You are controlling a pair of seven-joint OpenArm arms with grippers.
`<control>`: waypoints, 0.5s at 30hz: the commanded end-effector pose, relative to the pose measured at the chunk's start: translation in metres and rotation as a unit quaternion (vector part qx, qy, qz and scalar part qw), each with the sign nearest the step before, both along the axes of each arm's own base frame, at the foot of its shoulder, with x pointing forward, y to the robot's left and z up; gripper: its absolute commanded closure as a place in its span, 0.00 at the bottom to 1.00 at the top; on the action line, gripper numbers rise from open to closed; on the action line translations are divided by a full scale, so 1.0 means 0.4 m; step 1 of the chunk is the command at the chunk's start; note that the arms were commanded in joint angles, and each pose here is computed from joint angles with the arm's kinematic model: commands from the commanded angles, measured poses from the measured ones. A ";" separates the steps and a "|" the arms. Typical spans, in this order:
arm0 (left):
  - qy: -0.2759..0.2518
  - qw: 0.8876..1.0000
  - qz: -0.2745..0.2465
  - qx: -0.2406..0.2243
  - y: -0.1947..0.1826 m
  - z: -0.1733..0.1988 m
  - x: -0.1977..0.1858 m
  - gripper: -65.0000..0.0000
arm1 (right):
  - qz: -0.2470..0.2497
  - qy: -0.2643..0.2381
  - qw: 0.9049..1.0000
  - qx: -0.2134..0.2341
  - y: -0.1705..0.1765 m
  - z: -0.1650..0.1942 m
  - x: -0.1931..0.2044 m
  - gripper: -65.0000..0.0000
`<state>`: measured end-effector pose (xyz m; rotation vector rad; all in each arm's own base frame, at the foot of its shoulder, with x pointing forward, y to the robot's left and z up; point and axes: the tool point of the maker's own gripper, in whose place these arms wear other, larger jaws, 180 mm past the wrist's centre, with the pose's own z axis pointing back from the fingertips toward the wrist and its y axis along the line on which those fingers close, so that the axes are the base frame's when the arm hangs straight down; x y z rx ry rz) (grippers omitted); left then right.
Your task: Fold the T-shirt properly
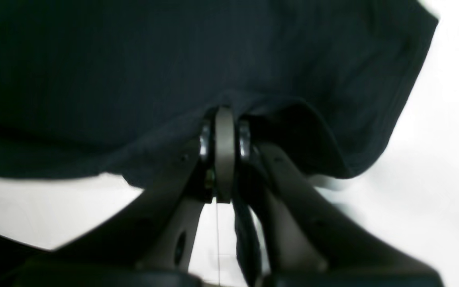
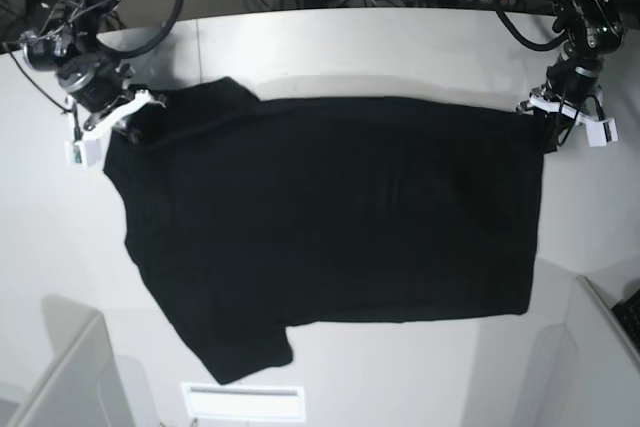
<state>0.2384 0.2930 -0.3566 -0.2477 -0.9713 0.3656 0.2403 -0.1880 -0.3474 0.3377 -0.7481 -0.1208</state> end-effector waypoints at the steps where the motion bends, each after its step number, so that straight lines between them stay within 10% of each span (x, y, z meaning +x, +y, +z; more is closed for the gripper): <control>1: -0.026 1.000 0.002 0.008 0.011 0.038 0.022 1.00 | 0.001 -0.027 1.000 -0.005 -0.008 0.035 0.026 1.00; 15: -0.056 0.998 0.002 0.010 0.015 0.078 0.071 1.00 | 0.014 -0.072 0.997 -0.007 -0.001 0.114 0.131 1.00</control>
